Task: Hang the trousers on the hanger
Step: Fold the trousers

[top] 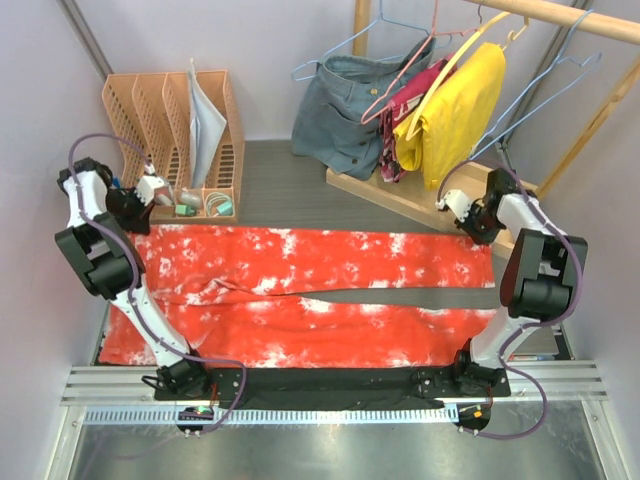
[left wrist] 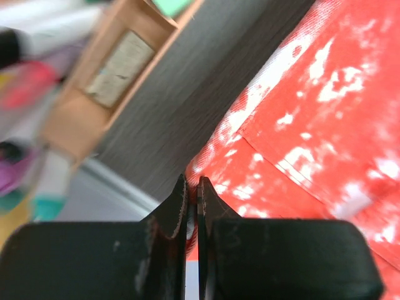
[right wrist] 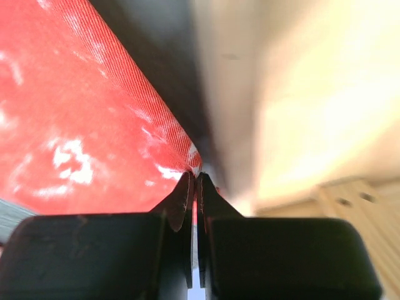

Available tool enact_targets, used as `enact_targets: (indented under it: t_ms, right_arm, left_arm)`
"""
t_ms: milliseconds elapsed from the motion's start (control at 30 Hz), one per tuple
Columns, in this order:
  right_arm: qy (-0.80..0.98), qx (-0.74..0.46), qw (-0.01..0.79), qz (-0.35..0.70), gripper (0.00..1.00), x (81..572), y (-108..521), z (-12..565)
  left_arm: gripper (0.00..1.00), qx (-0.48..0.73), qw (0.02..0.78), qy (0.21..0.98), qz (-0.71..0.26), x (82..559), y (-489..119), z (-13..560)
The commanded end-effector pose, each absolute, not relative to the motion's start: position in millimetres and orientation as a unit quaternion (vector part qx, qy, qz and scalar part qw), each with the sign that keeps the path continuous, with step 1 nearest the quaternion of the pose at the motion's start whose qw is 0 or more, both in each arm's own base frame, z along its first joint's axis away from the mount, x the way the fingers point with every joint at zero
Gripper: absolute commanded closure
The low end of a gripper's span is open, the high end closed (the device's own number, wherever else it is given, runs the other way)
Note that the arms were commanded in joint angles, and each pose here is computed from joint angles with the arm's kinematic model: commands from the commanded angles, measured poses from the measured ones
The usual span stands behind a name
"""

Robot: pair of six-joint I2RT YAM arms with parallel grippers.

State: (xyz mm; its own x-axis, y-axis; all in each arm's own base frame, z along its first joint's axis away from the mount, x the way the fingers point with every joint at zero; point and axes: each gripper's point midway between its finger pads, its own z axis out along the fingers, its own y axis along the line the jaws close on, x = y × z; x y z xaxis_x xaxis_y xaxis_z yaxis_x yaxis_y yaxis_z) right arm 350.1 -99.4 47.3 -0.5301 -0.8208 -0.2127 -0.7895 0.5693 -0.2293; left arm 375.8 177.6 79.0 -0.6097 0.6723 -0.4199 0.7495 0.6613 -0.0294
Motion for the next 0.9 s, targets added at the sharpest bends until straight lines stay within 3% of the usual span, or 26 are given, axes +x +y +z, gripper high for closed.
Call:
enact_targets:
  t_ms: [0,200,400,500,700,867]
  right_arm:
    - [0.853,-0.439,0.247,-0.135,0.99,381.5,-118.2,122.0]
    - [0.841,-0.425,0.295,-0.159,0.99,359.0,-129.4,158.8]
    - [0.822,-0.438,0.311,-0.187,0.99,298.2,-141.5,179.1]
    - [0.817,-0.456,0.297,-0.19,0.99,259.4,-142.9,173.5]
    - [0.824,-0.516,0.2,-0.124,0.99,176.1,-125.8,109.9]
    - [0.833,-0.531,0.142,-0.071,0.99,134.5,-112.1,74.8]
  left_arm:
    - [1.0,0.393,0.274,0.877,-0.037,390.5,178.7,155.5]
    - [1.0,0.362,0.343,0.867,-0.01,375.1,171.1,209.7]
    - [1.0,0.365,0.358,0.859,0.023,304.1,167.7,237.0]
    - [1.0,0.375,0.332,0.865,0.013,258.1,167.1,215.5]
    - [1.0,0.384,0.231,0.892,-0.051,161.7,148.6,129.3]
    - [1.0,0.374,0.155,0.912,-0.067,125.4,157.5,70.8]
